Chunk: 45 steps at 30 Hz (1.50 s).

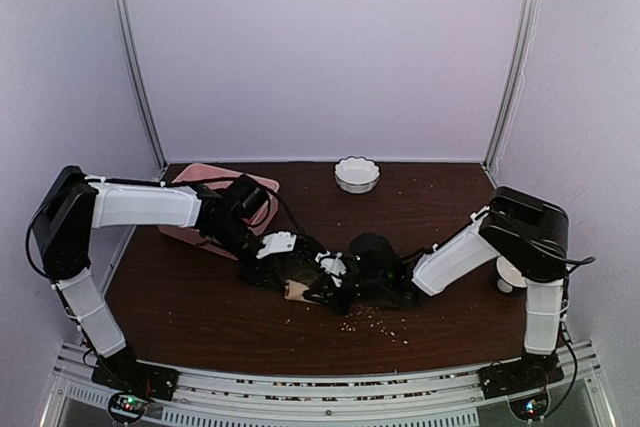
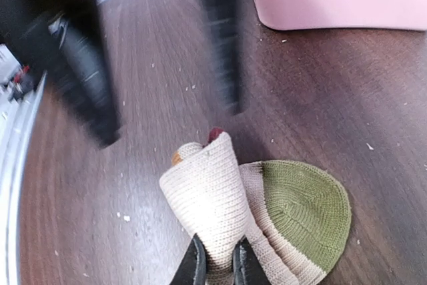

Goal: Roll the socks
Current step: Pick up the sock from the center of the board.

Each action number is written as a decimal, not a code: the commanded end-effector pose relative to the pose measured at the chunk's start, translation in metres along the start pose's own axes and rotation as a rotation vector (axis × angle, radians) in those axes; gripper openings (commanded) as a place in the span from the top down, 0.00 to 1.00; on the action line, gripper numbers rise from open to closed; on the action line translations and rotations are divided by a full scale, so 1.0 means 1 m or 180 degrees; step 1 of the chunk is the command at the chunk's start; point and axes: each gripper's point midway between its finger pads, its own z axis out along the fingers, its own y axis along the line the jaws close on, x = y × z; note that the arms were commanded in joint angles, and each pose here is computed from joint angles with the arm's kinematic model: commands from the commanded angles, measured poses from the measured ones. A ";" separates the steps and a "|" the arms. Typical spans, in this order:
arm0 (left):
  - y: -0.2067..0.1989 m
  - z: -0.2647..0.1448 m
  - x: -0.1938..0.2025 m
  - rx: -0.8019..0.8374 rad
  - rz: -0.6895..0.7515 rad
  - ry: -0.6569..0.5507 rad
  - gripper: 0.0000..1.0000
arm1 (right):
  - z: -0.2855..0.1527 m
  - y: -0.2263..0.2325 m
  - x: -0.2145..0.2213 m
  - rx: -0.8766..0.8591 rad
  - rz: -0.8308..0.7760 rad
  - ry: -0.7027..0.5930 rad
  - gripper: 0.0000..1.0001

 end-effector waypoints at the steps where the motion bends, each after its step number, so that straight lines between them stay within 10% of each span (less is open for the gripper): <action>1: -0.005 -0.003 -0.017 -0.0112 0.0458 -0.0225 0.50 | 0.000 0.001 0.125 -0.0104 0.1079 0.1311 0.98; 27: 0.019 0.051 0.039 -0.0706 0.1008 0.0754 0.55 | 0.000 0.004 0.151 -0.0403 0.2435 0.1706 0.97; 32: 0.032 0.057 0.038 -0.0706 0.0807 0.0885 0.87 | 0.002 0.007 0.141 -0.0481 0.2533 0.1601 0.92; 37: 0.022 0.048 0.020 -0.0305 0.0427 0.0714 1.00 | -0.014 -0.011 0.114 -0.0112 0.2127 0.1199 0.59; 38: 0.017 0.043 0.013 -0.0160 0.0324 0.0630 1.00 | -0.020 -0.016 0.104 -0.0009 0.2002 0.1066 0.46; 39: 0.013 0.037 0.005 0.0003 0.0212 0.0526 1.00 | -0.026 -0.020 0.094 0.0100 0.1873 0.0945 0.10; 40: 0.010 0.031 -0.001 0.0145 0.0056 0.0440 1.00 | -0.034 -0.027 0.083 0.0237 0.1736 0.0804 0.01; 45: 0.004 -0.014 -0.042 0.0783 -0.0581 -0.0190 1.00 | -0.081 -0.054 0.034 0.1004 0.1219 0.0195 0.00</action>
